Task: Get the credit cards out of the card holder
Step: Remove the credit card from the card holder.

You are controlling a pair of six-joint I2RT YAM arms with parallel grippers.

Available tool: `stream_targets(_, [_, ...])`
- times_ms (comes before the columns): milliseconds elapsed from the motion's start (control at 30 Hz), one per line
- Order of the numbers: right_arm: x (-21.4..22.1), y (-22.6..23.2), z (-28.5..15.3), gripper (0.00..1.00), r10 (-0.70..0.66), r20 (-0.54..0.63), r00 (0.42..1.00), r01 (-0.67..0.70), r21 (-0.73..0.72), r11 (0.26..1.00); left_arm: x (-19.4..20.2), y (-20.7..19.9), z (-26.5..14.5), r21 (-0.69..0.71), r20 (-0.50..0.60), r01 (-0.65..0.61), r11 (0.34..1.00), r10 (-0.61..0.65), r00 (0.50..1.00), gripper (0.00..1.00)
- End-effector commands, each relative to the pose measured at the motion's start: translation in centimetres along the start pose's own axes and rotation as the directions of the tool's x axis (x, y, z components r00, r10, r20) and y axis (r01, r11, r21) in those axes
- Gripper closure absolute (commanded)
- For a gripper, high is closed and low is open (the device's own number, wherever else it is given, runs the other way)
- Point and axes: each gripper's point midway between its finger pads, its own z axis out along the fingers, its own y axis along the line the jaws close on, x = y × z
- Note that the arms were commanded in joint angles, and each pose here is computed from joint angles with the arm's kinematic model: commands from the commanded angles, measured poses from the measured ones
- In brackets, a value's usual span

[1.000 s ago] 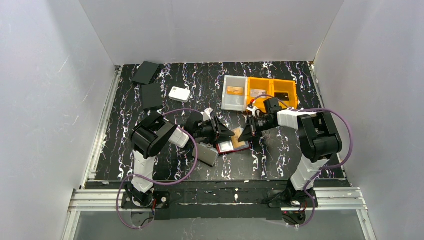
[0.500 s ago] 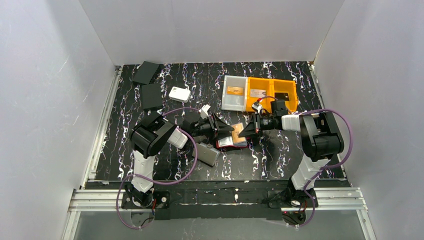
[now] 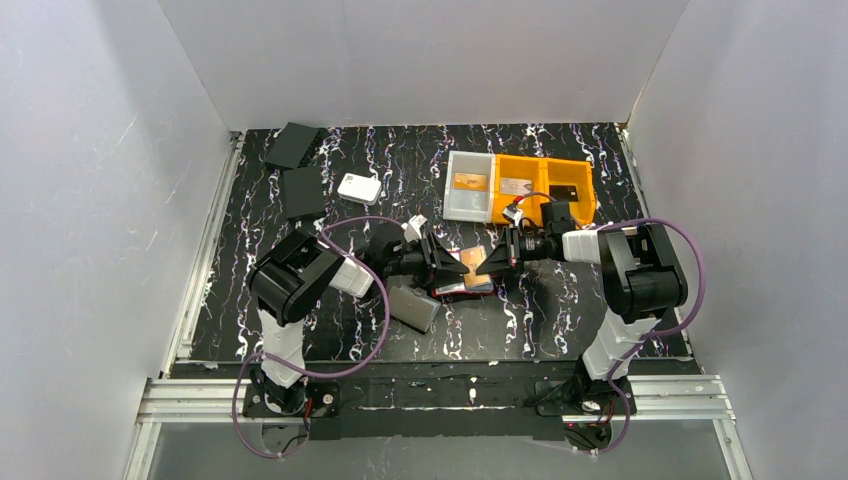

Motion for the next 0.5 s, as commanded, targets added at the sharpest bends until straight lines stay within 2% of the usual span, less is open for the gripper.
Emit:
stream_targets(0, [-0.3,2.4,-0.3,0.99,-0.094,-0.001,0.996,0.094,-0.076,0.993,1.3,-0.4,-0.3,-0.064,-0.053,-0.053,0.997,0.049,0.997,0.58])
stream_targets(167, [0.3,2.9,-0.1,0.99,-0.096,-0.027,0.995,0.093,-0.107,0.990,1.3,-1.5,0.7,-0.042,-0.078,-0.081,0.996,0.077,0.994,0.58])
stream_targets(300, [0.6,2.9,0.2,0.99,-0.091,-0.042,0.995,0.085,-0.113,0.990,0.8,-2.2,1.0,-0.029,-0.057,-0.106,0.994,0.104,0.993,0.59])
stream_targets(467, [0.8,1.1,0.7,0.97,-0.052,-0.046,0.998,0.050,-0.042,0.998,0.1,-2.8,1.3,-0.019,-0.028,-0.118,0.993,0.117,0.993,0.60])
